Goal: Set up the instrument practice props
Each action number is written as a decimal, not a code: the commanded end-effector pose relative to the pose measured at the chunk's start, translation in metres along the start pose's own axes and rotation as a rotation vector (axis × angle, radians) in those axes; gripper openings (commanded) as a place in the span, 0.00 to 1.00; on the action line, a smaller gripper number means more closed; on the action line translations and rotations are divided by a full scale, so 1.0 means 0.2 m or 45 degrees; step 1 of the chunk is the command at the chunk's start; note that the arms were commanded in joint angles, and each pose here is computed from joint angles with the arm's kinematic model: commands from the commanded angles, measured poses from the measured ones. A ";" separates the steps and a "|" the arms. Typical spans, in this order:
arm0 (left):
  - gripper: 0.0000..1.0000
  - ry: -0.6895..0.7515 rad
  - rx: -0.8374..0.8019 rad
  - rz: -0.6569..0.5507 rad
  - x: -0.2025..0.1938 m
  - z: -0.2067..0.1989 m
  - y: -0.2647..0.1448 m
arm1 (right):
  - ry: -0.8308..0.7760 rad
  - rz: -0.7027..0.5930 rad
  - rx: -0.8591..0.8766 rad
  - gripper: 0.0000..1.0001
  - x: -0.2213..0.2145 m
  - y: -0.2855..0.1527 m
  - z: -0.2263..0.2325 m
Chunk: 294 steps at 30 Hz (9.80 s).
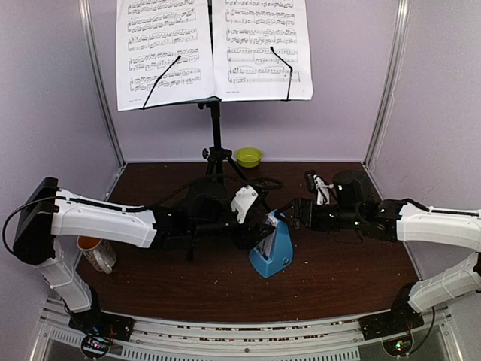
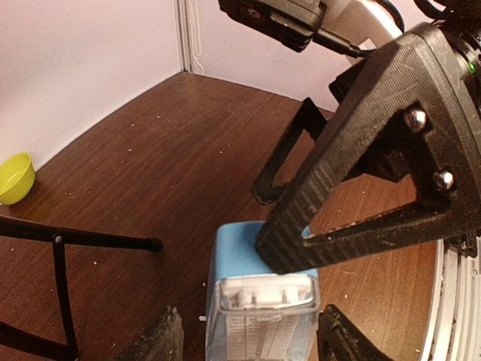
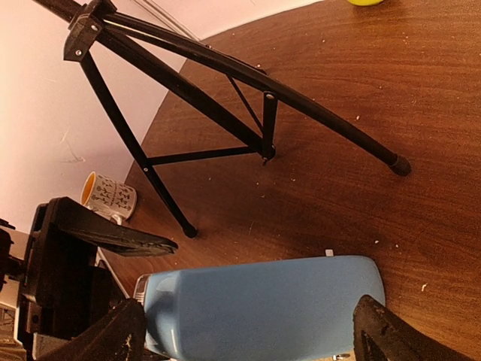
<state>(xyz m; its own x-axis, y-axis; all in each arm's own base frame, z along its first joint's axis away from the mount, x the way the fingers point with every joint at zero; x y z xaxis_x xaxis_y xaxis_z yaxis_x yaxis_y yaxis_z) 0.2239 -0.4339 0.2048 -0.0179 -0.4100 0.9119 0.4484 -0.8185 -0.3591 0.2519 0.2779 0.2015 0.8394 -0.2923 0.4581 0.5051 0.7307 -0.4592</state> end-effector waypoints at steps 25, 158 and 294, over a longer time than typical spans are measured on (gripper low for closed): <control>0.23 0.048 -0.064 -0.076 0.02 0.01 -0.03 | -0.041 0.155 -0.300 0.92 -0.25 0.03 -0.43; 0.37 -0.011 -0.021 0.349 -0.51 0.37 0.05 | 0.048 0.118 -0.361 0.51 -0.32 -0.03 -0.58; 0.33 -0.069 -0.071 0.207 -0.28 0.13 -0.03 | -0.158 -0.277 -0.565 0.78 0.00 -0.33 -0.53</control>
<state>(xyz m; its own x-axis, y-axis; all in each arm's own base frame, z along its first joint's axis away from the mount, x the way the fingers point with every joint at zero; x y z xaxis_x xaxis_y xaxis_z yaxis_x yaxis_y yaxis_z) 0.2422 -0.4068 0.1417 0.0934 -0.5593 0.8237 0.3442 -0.7582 -0.5538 0.2352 0.1786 0.1505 0.6980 -0.2793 0.6594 0.7100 0.3895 -0.5867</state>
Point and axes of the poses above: each gripper's point midway between its finger pads, its own y axis out along the fingers, its own z axis along the line the jaws close on, x = y × z, the point moved 2 cm from there along -y, back along the fingers, and after that the axes turned 14 degrees about y, right-handed, at the moved point
